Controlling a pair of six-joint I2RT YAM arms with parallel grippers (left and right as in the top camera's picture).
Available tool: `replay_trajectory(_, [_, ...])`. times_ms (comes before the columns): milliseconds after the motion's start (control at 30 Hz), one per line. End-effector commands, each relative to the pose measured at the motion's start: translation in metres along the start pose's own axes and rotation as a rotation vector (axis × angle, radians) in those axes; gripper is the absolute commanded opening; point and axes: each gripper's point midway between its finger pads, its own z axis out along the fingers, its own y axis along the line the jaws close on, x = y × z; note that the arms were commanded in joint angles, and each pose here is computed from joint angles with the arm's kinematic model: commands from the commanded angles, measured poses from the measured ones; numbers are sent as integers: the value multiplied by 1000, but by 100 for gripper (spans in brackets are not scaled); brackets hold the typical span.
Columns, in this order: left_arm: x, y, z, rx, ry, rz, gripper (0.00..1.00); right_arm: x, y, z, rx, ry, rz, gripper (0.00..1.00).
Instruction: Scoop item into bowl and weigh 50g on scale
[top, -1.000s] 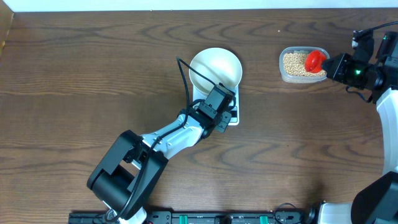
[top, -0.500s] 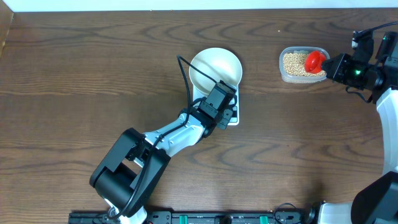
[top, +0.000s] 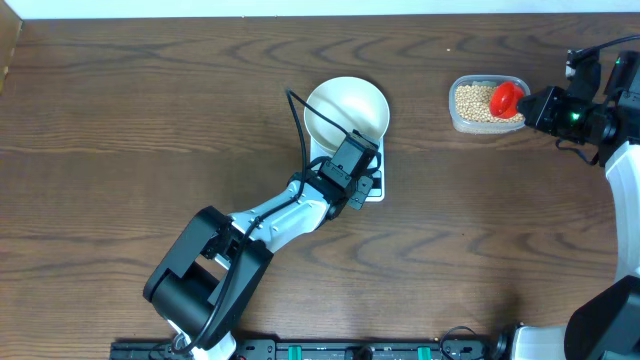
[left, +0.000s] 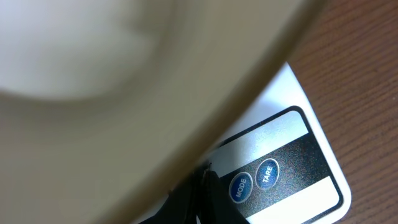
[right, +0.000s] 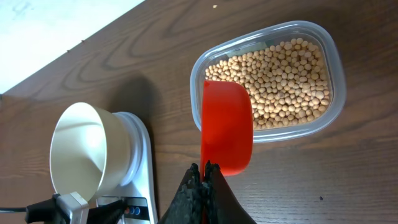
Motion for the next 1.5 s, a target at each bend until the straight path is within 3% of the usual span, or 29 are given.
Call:
replay_trajectory(0, [65,9,23,-17,190,13,7,-7,3,-6,-4,-20,-24,1])
replay_trajectory(433, [60,-9,17,93,179,73,7,-7,3,-6,-4,-18,-23,1])
replay_trajectory(1000, [56,-6,16,76,168,72,7,-7,3,-6,-4,-18,-23,1])
replay_trajectory(1133, [30,-8,0,83,93,69,7,-7,3,-6,-4,-18,-23,1])
replay_trajectory(1467, [-51,-11,-89,114,-215,53,7,-7,3,-6,-3,-19,-23,1])
